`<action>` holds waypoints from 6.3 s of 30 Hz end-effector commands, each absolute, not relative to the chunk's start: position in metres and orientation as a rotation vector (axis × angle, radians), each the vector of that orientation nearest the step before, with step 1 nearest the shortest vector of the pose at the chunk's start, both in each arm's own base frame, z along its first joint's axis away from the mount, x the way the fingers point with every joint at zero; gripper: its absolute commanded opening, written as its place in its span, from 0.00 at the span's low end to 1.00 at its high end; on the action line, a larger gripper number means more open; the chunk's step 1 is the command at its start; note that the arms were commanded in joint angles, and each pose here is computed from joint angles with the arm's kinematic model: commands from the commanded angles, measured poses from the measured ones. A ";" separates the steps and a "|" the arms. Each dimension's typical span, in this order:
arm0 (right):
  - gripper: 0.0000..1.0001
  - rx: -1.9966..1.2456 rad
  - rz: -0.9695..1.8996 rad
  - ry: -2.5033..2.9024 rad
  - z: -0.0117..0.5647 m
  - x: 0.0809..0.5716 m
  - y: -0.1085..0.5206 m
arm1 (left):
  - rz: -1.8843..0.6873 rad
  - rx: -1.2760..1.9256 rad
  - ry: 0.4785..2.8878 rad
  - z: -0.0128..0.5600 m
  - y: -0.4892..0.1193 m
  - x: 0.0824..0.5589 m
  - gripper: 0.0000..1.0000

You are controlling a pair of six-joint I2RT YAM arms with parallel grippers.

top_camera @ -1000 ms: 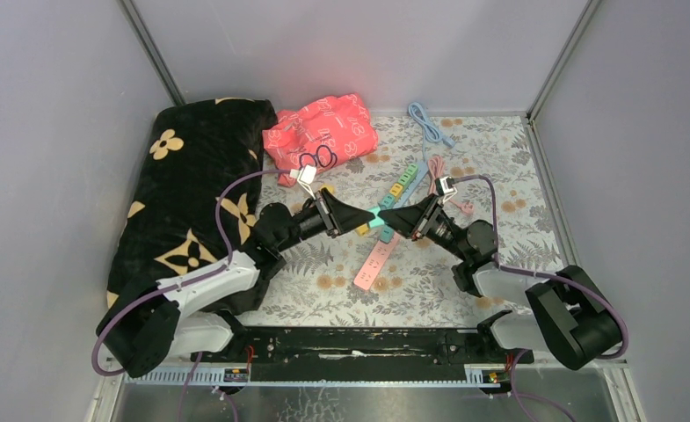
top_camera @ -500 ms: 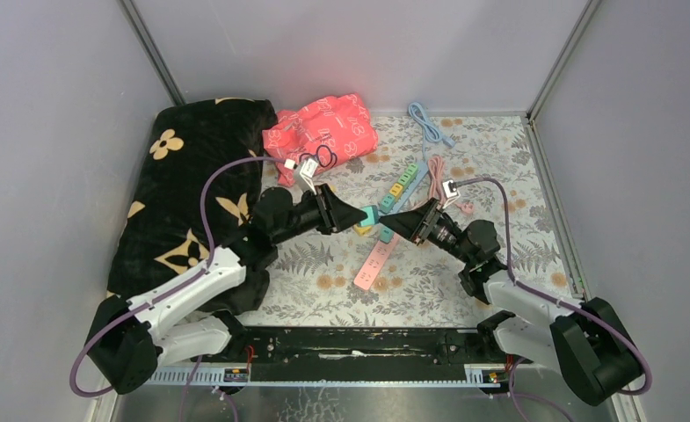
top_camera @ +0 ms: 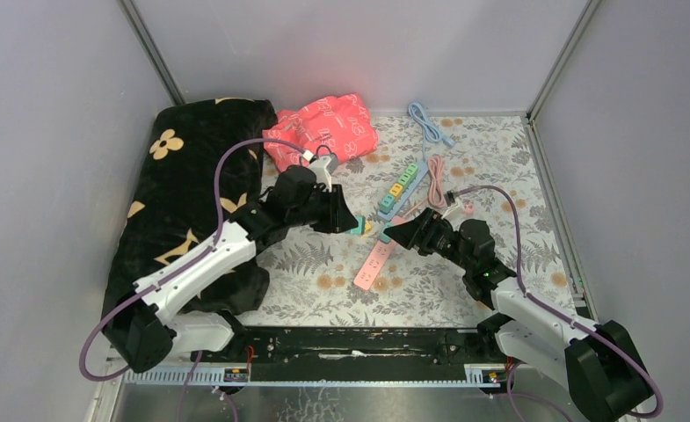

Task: Insert the plug
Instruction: Adjust the plug, then insert the plug into the socket.

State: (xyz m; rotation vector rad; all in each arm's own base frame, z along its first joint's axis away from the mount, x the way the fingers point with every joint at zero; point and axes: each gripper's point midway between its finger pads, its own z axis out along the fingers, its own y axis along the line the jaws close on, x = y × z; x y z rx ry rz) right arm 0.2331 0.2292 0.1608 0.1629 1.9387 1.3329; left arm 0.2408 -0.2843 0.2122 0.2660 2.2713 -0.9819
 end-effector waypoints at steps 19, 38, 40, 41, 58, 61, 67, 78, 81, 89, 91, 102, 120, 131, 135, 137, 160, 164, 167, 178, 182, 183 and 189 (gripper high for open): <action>0.59 0.380 1.091 2.174 0.082 0.243 0.209 | -0.601 0.586 2.525 0.155 -0.317 0.240 0.00; 0.50 0.407 1.166 2.298 0.045 0.243 0.228 | -0.487 0.665 2.605 0.121 -0.335 0.253 0.00; 0.50 0.400 1.153 2.321 0.040 0.243 0.228 | -0.483 0.668 2.610 0.119 -0.336 0.254 0.00; 0.49 0.398 1.146 2.334 0.037 0.242 0.229 | -0.483 0.670 2.610 0.120 -0.337 0.255 0.00; 0.43 0.369 1.040 2.423 0.022 0.237 0.224 | -0.447 0.685 2.658 0.101 -0.342 0.258 0.00; 0.43 0.366 1.027 2.427 0.021 0.237 0.223 | -0.446 0.687 2.664 0.099 -0.343 0.258 0.00; 0.43 0.358 1.007 2.435 0.020 0.236 0.222 | -0.443 0.687 2.664 0.098 -0.346 0.259 0.00; 0.41 0.363 1.004 2.435 0.019 0.236 0.221 | -0.433 0.707 2.669 0.094 -0.350 0.255 0.00; 0.41 0.365 1.007 2.437 0.019 0.235 0.221 | -0.415 0.704 2.676 0.090 -0.349 0.256 0.00; 0.42 0.363 1.013 2.434 0.020 0.235 0.222 | -0.366 0.695 2.680 0.087 -0.347 0.261 0.00; 0.42 0.364 1.014 2.435 0.020 0.235 0.222 | -0.355 0.696 2.683 0.085 -0.347 0.261 0.00; 0.42 0.362 1.017 2.436 0.020 0.235 0.223 | -0.335 0.712 2.703 0.076 -0.350 0.256 0.00; 0.42 0.362 1.019 2.438 0.021 0.234 0.223 | -0.177 0.702 2.721 0.044 -0.344 0.251 0.00; 0.42 0.362 1.017 2.442 0.021 0.234 0.224 | -0.154 0.642 2.686 0.046 -0.330 0.251 0.00; 0.42 0.365 1.002 2.441 0.020 0.234 0.222 | -0.165 0.657 2.707 0.035 -0.332 0.241 0.00; 0.41 0.375 1.001 2.438 0.019 0.234 0.221 | -0.159 0.673 2.715 0.028 -0.333 0.236 0.00; 0.38 0.408 1.037 2.441 0.016 0.231 0.223 | -0.075 0.665 2.765 -0.012 -0.292 0.210 0.00; 0.37 0.449 1.056 2.421 0.017 0.231 0.223 | -0.081 0.670 2.771 -0.015 -0.297 0.209 0.00; 0.37 0.468 1.069 2.420 0.016 0.230 0.224 | -0.074 0.698 2.772 -0.019 -0.302 0.206 0.00; 0.33 0.501 1.040 2.379 0.021 0.233 0.217 | 0.020 0.702 2.779 -0.027 -0.288 0.201 0.00; 0.33 0.488 1.067 2.390 0.021 0.232 0.222 | 0.032 0.713 2.781 -0.030 -0.290 0.201 0.00; 0.33 0.486 1.071 2.391 0.021 0.232 0.222 | 0.033 0.717 2.783 -0.031 -0.290 0.201 0.00; 0.33 0.476 1.080 2.392 0.022 0.232 0.224 | 0.033 0.731 2.793 -0.036 -0.292 0.198 0.00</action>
